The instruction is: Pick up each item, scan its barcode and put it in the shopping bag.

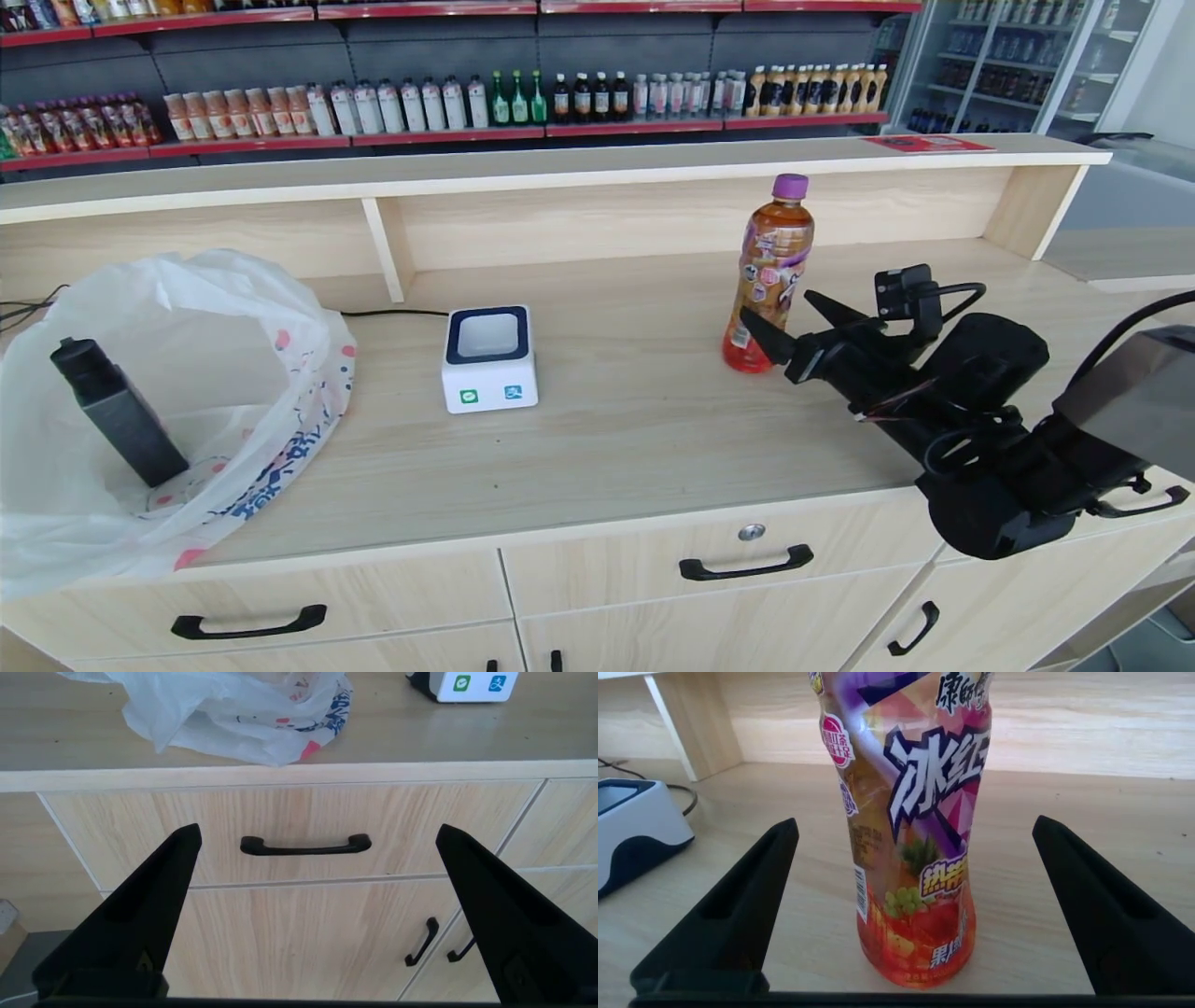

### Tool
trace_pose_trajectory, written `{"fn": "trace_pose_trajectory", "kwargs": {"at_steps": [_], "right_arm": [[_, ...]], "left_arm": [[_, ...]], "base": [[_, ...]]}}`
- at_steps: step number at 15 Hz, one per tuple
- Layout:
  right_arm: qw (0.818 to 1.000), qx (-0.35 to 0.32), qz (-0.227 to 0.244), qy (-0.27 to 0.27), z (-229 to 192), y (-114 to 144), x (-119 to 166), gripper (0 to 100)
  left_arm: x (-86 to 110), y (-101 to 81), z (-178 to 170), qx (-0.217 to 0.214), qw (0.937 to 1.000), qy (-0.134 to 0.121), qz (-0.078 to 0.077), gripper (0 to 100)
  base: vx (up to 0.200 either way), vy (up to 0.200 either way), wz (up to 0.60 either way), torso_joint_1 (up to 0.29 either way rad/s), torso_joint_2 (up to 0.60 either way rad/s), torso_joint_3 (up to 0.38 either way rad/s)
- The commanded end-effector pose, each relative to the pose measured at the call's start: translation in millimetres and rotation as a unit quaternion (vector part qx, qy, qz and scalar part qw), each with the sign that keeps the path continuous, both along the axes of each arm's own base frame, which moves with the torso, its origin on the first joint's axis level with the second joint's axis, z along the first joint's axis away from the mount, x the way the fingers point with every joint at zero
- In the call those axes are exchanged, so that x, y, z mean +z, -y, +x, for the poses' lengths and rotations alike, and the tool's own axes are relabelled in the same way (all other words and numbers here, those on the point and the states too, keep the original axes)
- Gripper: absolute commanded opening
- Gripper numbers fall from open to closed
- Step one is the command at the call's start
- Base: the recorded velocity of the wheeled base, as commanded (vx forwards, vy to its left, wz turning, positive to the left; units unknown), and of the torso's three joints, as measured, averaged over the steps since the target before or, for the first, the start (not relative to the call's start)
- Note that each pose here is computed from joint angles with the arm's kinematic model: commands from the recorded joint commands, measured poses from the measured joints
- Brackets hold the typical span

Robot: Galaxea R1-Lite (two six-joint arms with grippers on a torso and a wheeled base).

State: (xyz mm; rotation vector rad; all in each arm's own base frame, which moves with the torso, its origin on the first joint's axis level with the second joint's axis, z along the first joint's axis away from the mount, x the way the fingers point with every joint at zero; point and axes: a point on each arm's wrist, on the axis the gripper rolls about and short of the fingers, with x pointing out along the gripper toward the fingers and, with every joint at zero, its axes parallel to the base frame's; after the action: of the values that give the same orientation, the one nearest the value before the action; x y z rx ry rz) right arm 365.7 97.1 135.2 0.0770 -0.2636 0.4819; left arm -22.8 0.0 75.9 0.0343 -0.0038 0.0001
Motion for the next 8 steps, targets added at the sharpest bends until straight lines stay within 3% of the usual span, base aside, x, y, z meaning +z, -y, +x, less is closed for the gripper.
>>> {"fn": "trace_pose_trajectory", "kwargs": {"at_steps": [1, 8], "right_arm": [[1.000, 0.003, 0.001, 0.009, 2.7, -1.7, 3.2, 100], [0.999, 0.032, 0.007, 0.014, 28.8, -17.5, 12.0, 100]], "left_arm": [[0.1, 0.0, 0.1, 0.000, 1.0000, 0.000, -0.001, 100], [0.1, 0.0, 0.1, 0.000, 1.0000, 0.000, 0.000, 100]], "base": [[0.000, 0.000, 0.00, 0.000, 0.00, 0.000], [0.000, 0.000, 0.00, 0.000, 0.00, 0.000]]}}
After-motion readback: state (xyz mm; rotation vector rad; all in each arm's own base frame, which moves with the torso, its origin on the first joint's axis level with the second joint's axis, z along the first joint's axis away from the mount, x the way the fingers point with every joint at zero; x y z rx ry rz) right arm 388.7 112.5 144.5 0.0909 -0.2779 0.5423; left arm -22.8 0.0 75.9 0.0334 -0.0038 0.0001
